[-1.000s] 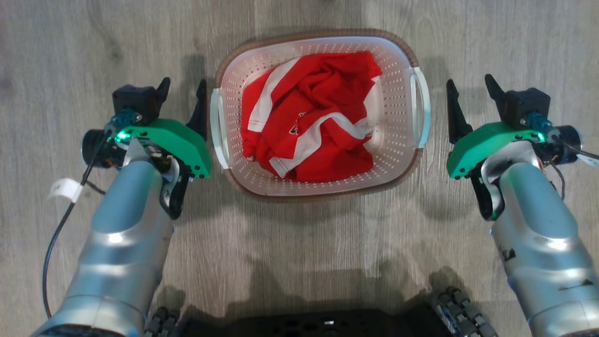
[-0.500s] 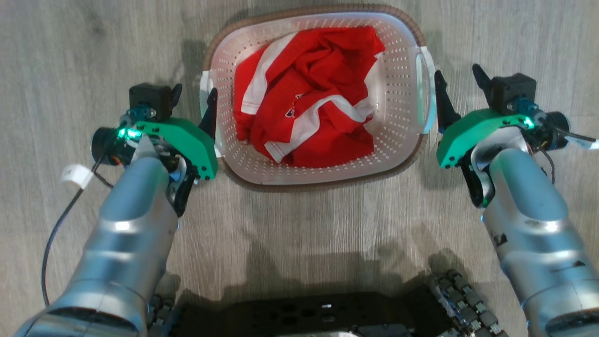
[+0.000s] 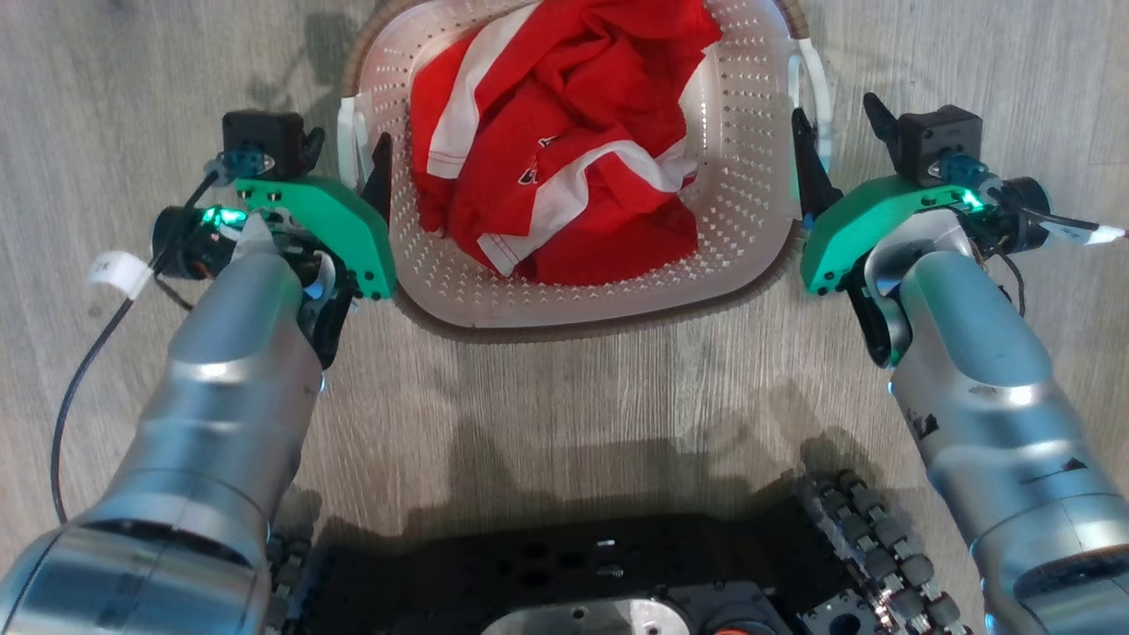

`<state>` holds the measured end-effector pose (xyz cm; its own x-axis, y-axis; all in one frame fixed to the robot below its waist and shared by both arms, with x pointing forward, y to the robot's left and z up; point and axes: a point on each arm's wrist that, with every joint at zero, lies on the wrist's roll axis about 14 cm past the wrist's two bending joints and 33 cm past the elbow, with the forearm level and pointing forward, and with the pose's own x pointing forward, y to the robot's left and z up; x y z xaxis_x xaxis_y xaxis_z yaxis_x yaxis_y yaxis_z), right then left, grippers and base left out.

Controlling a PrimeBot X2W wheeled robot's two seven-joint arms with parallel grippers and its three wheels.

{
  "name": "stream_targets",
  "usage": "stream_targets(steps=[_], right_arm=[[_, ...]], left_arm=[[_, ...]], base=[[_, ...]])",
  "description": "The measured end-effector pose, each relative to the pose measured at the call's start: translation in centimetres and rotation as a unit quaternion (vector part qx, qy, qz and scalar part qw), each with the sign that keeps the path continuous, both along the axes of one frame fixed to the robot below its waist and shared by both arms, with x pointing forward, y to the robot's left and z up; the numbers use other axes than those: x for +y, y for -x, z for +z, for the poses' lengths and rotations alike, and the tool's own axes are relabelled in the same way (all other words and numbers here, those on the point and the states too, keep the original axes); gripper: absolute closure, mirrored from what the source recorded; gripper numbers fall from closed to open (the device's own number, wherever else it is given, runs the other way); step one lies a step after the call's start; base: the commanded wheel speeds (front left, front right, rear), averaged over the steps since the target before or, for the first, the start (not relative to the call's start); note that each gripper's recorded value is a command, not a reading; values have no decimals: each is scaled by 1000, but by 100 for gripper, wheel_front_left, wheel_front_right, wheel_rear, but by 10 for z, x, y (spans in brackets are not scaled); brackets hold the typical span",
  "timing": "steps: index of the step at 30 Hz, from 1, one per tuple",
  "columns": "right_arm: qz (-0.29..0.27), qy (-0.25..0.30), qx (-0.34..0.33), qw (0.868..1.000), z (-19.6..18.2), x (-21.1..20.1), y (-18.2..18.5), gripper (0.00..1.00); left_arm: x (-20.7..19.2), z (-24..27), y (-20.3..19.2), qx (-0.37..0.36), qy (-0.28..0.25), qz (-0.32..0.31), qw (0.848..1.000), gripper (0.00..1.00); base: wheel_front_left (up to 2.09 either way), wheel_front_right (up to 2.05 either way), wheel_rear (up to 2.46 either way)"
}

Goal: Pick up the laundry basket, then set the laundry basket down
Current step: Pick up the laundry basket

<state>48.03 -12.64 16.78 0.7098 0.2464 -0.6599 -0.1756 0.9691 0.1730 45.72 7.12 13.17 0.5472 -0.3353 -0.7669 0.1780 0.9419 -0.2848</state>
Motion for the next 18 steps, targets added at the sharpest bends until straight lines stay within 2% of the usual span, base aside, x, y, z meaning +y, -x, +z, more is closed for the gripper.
stream_targets(steps=[10, 11, 12, 13, 18], right_arm=[[5, -2, 37, 999, -21, 4, 8, 0], [7, -2, 43, 999, -23, 5, 10, 51], [8, -3, 50, 999, -26, 6, 12, 96], [8, -5, 52, 999, -26, 7, 13, 100], [7, -21, 60, 998, -29, 18, 15, 100]], left_arm=[[-2, -14, 5, 23, 5, 2, 1000, 0], [-1, -13, 4, 24, 8, 9, 1000, 0], [-1, -14, 4, 28, 8, 11, 1000, 18], [-3, -14, 4, 29, 10, 8, 1000, 100], [-12, -11, 1, 31, 27, 19, 999, 100]], base=[[0, 0, 0], [0, 0, 0], [0, 0, 0], [0, 0, 0], [0, 0, 0]])
